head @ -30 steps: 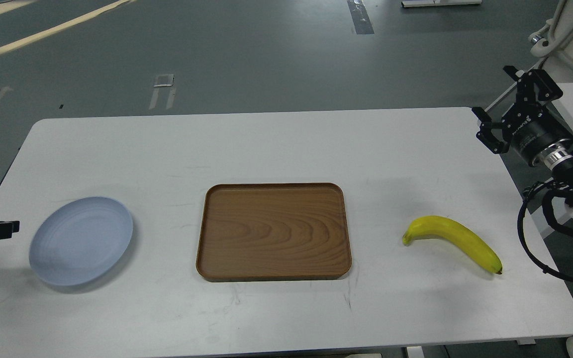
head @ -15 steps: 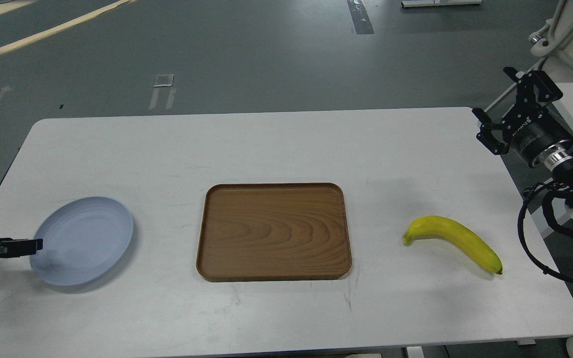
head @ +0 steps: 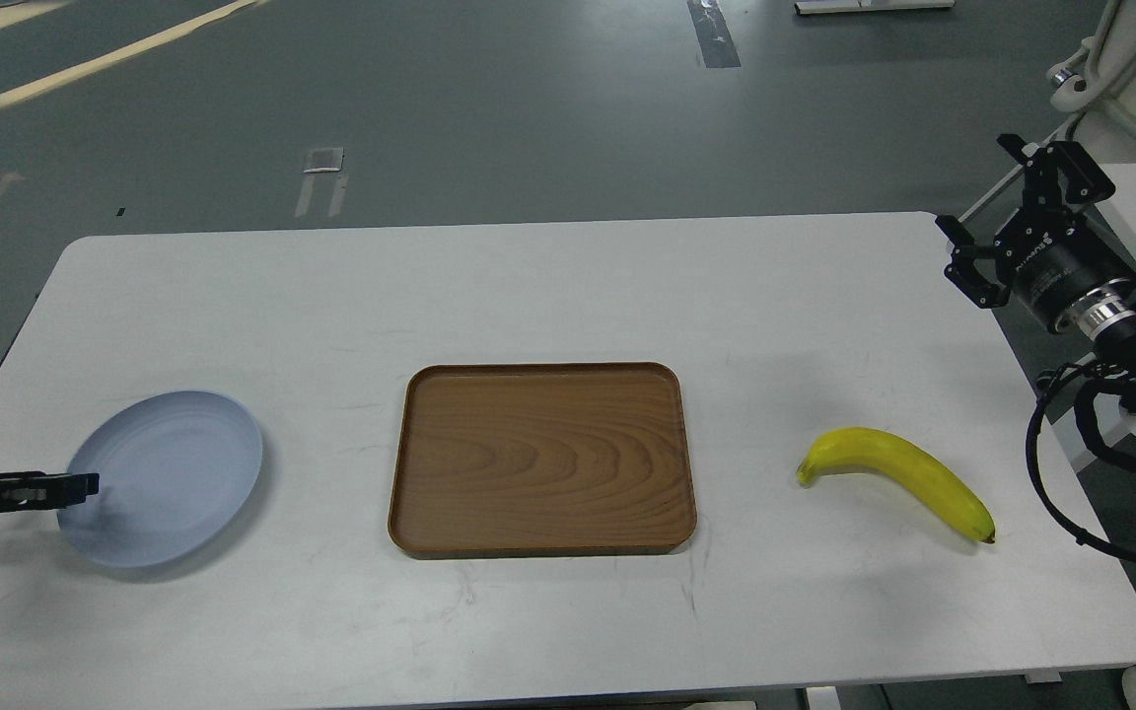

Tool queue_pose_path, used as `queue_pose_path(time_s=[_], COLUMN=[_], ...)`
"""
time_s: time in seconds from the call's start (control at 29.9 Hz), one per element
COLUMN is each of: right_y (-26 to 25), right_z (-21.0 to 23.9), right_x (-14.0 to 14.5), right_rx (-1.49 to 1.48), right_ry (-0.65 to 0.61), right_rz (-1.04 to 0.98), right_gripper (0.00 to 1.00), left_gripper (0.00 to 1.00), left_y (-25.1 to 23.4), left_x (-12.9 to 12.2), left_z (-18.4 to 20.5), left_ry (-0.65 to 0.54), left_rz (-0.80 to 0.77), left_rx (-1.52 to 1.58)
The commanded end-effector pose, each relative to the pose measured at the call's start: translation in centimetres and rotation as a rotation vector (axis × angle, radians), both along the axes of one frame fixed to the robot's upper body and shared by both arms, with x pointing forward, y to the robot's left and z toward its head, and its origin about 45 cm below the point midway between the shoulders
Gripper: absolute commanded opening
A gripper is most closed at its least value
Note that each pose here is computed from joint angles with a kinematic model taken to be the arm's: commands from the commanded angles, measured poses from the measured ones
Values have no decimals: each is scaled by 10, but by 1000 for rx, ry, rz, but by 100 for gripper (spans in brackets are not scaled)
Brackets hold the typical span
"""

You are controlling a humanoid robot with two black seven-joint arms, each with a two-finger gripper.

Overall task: Place banana on plate with both arms
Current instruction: 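Grasp the rim of the light blue plate with the left gripper, then lift the blue plate and carry it onto the wooden tray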

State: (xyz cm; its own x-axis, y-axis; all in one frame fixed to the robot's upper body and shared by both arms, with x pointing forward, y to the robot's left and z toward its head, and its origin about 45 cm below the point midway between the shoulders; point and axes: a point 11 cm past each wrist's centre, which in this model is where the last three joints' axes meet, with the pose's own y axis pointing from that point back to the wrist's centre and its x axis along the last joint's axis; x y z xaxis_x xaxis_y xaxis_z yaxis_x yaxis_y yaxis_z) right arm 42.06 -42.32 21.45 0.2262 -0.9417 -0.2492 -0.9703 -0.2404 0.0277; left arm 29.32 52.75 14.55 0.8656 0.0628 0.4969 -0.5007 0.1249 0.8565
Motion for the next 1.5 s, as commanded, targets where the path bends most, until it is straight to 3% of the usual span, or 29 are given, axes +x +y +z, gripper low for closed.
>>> queue_pose_path(time_s=[0.0,0.43,0.64,0.74,0.9,1.0,1.14,1.3,1.47], right_y=[1,6,5,4,5,6,1,-3,-7], right_z=[-1,-1,1,1,0,0,1,2,3], right_x=[0,2,2,2,2,3,1,0,-2], right_rx=[-2,5,3,2,3,3,-7,-9,-17], right_ry=[2,0,-4,-3,-2,-3,-2,-1,0], right_rz=[3,12,11,10,10,11,4,-2,-8], right_gripper=[100,100,100,100,100,100,100,100,100], left_gripper=[0,0,0,0,0,0,0,0,0], left_y=[0,1,-21,-60,-136,-199,-256,-308,-327], left_x=[0,15,62,90,108,122,131,131,131], left_z=[0,18,74,101,126,118,106,86,64], left_ry=[-4,-73,-102,-161,-185,-175,-163,-131,-87], left_rz=[7,89,84,-28,-284,-478,-601,-678,-696], left_rx=[-7,-81,-172,-208,-210,-172,-178,-222,-204])
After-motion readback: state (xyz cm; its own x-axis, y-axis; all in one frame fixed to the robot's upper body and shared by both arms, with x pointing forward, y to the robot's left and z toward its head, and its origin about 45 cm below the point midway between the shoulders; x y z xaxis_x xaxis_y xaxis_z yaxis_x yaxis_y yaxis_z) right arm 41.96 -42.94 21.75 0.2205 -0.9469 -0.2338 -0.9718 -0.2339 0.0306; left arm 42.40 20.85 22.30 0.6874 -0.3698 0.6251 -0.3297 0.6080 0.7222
